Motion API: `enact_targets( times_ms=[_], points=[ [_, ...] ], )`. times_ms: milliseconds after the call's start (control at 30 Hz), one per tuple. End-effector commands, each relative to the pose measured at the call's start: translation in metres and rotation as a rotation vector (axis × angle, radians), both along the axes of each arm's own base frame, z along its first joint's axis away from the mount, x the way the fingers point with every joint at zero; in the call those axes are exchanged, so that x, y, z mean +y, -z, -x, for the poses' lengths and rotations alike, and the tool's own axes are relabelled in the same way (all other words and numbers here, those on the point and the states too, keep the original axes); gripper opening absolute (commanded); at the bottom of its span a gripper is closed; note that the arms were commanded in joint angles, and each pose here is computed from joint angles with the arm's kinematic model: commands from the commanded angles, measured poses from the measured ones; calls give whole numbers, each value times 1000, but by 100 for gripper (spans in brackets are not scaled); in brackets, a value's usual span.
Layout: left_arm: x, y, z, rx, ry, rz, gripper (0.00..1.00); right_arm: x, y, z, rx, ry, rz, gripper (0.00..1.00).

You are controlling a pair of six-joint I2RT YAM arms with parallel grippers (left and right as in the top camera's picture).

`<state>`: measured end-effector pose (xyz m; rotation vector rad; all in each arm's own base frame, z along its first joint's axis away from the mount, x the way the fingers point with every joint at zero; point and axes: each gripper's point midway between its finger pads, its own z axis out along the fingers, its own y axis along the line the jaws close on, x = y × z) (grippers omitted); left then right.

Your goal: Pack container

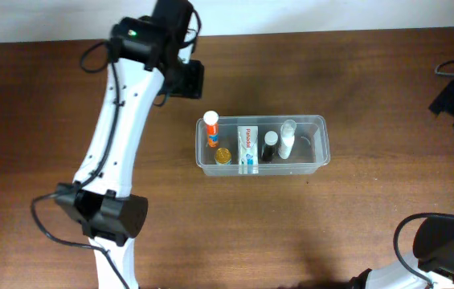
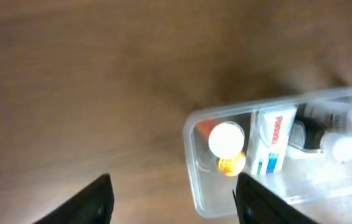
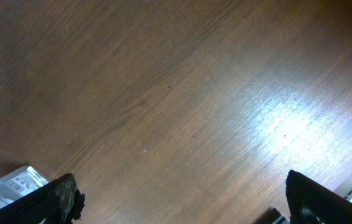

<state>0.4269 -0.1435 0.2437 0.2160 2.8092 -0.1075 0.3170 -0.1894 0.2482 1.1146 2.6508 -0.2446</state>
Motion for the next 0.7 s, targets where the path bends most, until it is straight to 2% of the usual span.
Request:
enact_targets(
  times_ms=[0,100,267,400,567,667],
  points=[
    [33,-39,8,-60,-56,-19,63,-1,0,1,1,4,0,98],
    [39,-63,17,-107,-59,35,63,-1,0,1,1,4,0,98],
    [54,-105,46,-206,-40,42,63,-1,0,1,1,4,0,98],
    [63,-126,90,-238,-37,51,63,-1,0,1,1,4,0,98],
    [79,-129,152,-239,-53,55,63,-1,0,1,1,4,0,98],
    [86,-131,184,-294,-86,91,63,-1,0,1,1,4,0,98]
  ],
)
